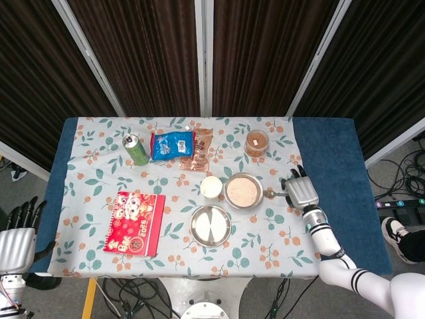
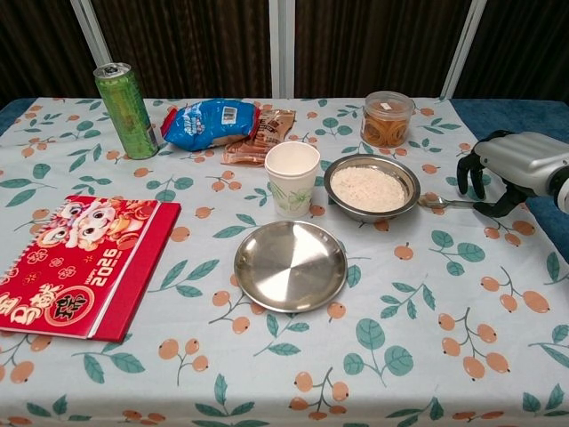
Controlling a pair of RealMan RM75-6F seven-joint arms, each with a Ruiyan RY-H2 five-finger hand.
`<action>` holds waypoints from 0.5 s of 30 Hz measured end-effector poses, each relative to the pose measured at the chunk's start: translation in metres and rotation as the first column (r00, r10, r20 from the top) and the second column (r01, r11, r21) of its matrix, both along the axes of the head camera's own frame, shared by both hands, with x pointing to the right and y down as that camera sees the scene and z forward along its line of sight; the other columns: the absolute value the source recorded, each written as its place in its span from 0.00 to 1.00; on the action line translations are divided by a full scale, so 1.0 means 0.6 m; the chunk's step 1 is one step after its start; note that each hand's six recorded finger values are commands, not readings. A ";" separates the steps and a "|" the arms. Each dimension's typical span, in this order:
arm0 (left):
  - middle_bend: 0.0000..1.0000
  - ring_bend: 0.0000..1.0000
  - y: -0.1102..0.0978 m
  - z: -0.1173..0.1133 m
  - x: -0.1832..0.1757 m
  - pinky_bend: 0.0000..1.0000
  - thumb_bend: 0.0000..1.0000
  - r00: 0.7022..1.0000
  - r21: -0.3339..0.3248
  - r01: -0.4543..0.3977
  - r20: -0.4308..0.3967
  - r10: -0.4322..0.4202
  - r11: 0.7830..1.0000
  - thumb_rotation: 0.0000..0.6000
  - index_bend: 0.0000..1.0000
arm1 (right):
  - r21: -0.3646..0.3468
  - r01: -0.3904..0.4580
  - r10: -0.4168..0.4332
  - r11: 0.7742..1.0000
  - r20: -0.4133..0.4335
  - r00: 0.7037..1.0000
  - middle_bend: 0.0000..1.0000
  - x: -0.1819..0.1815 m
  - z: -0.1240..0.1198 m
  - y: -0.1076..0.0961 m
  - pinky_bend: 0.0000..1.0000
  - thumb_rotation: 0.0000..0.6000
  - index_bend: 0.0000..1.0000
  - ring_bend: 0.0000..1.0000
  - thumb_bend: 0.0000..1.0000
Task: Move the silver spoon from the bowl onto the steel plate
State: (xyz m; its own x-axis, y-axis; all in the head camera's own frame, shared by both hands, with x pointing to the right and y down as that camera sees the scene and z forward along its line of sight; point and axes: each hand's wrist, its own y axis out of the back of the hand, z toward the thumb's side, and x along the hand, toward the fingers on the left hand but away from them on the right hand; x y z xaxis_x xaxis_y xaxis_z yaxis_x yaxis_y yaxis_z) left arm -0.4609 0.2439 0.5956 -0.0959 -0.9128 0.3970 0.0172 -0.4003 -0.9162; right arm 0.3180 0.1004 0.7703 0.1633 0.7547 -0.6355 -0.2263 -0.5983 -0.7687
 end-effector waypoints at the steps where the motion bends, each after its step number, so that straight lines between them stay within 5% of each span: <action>1: 0.10 0.05 0.000 0.000 0.000 0.11 0.24 1.000 0.000 0.001 0.000 -0.001 1.000 1.00 0.13 | 0.001 0.000 0.000 1.000 0.001 1.000 0.50 -0.001 0.000 0.000 0.03 1.00 0.44 0.12 0.29; 15: 0.10 0.05 0.000 0.001 -0.002 0.11 0.24 1.000 -0.001 0.003 0.002 -0.003 1.000 1.00 0.13 | -0.005 0.010 -0.010 1.000 0.006 1.000 0.52 -0.005 0.009 0.010 0.03 1.00 0.45 0.13 0.29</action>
